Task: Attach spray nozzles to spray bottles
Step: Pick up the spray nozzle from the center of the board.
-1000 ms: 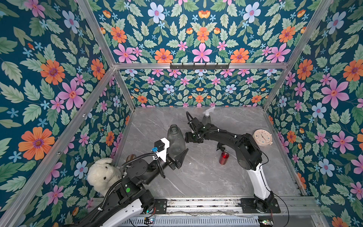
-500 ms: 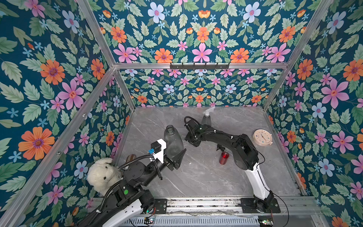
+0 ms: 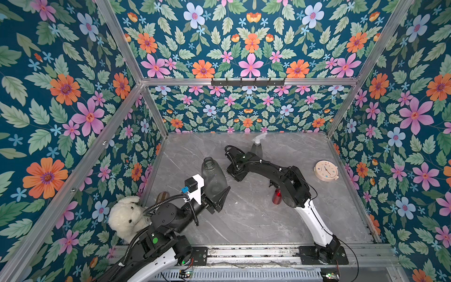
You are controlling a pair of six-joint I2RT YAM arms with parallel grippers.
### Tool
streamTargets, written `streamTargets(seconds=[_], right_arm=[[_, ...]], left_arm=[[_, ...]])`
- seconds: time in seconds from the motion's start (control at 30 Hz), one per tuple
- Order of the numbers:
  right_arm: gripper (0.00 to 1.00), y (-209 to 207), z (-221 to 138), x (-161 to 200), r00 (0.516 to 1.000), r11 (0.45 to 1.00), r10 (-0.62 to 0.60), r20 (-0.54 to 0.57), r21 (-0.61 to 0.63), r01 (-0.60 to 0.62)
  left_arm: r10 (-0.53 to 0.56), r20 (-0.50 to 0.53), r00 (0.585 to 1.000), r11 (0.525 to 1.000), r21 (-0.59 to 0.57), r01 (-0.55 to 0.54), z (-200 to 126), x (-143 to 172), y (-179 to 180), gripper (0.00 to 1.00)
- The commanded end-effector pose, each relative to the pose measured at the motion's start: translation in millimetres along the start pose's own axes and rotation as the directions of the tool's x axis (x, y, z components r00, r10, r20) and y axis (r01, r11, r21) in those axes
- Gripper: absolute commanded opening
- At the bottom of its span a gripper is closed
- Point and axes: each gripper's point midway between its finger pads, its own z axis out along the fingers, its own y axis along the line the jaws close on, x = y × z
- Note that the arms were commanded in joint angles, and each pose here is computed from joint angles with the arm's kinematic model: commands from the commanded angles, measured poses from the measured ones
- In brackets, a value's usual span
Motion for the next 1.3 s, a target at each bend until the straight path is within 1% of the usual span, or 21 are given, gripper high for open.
streamTargets(seconds=[0.0, 0.1, 0.27, 0.4, 0.5, 0.57, 0.63, 0.73, 0.8, 0.9, 0.97, 1.0, 1.1, 1.13, 1.17, 1.27], right_arm=[[0.48, -21.1, 9.6, 1.1, 0.999, 0.995, 0.046, -0.004, 0.083, -0.045], [0.47, -27.9, 12.8, -3.6, 0.999, 0.992, 0.047, 0.000, 0.114, -0.047], [0.44, -45.1, 18.5, -5.6, 0.999, 0.989, 0.043, -0.028, 0.144, -0.039], [0.37, -57.2, 19.9, -5.9, 0.998, 0.986, 0.004, -0.056, 0.165, 0.006], [0.33, -44.7, 4.9, -7.9, 0.995, 0.991, -0.098, -0.032, 0.093, 0.101], [0.33, -26.8, -16.2, -11.0, 0.980, 0.980, -0.198, 0.026, 0.013, 0.197], [0.32, -11.6, -40.0, -14.2, 0.954, 0.954, -0.287, 0.090, -0.058, 0.293], [0.32, 1.0, -76.8, -13.5, 0.908, 0.896, -0.377, 0.181, -0.176, 0.408], [0.32, 5.3, -107.6, -13.8, 0.864, 0.844, -0.428, 0.266, -0.224, 0.487], [0.31, 4.4, -156.8, -20.0, 0.767, 0.764, -0.487, 0.418, -0.222, 0.606], [0.31, 4.2, -193.7, -28.5, 0.677, 0.705, -0.508, 0.533, -0.194, 0.682], [0.32, 7.6, -225.1, -32.5, 0.632, 0.677, -0.495, 0.596, -0.192, 0.711], [0.31, 11.4, -291.3, -40.1, 0.476, 0.595, -0.484, 0.735, -0.123, 0.794], [0.32, 14.3, -316.8, -40.2, 0.411, 0.561, -0.467, 0.783, -0.097, 0.822], [0.32, 14.9, -340.2, -40.1, 0.348, 0.533, -0.453, 0.821, -0.063, 0.844], [0.32, 15.3, -397.8, -36.0, 0.204, 0.466, -0.402, 0.892, 0.007, 0.885]], left_arm=[[-0.013, 0.046, 0.999, 1.000, 0.017, 0.012, -1.1, -11.4, -3.2, 0.00], [-0.013, 0.048, 0.999, 1.000, 0.015, 0.012, -1.9, -11.6, -2.8, 0.00], [-0.013, 0.046, 0.999, 1.000, 0.007, 0.013, -1.6, -11.7, -1.6, 0.00], [-0.011, 0.036, 0.999, 1.000, -0.008, 0.011, 0.7, -8.8, 0.9, 0.00], [-0.010, 0.026, 1.000, 1.000, -0.022, 0.011, 2.9, -5.7, 3.2, 0.00], [-0.011, 0.023, 1.000, 0.999, -0.034, 0.011, 3.9, -5.0, 5.2, 0.00], [-0.011, 0.024, 1.000, 0.999, -0.044, 0.012, 3.8, -5.5, 6.9, 0.00], [-0.004, 0.027, 1.000, 0.998, -0.061, 0.005, 2.6, -5.9, 9.9, 0.00], [0.004, 0.024, 1.000, 0.997, -0.076, -0.002, 2.6, -4.9, 12.5, 0.00], [0.015, 0.015, 1.000, 0.997, -0.076, -0.014, 5.0, 0.8, 12.9, 0.00], [0.020, 0.019, 1.000, 0.999, -0.050, -0.019, 7.9, 4.2, 8.6, 0.00], [0.022, 0.018, 1.000, 0.999, -0.042, -0.021, 9.7, 6.4, 7.2, 0.00], [0.036, 0.003, 0.999, 0.999, -0.014, -0.036, 17.2, 17.0, 2.7, 0.00], [0.039, -0.003, 0.999, 0.999, -0.008, -0.039, 20.0, 21.3, 1.7, 0.00], [0.043, -0.009, 0.999, 0.999, 0.001, -0.043, 22.8, 26.6, 0.6, 0.00], [0.046, 0.000, 0.999, 0.999, 0.015, -0.046, 27.4, 38.2, -0.8, 0.00]])
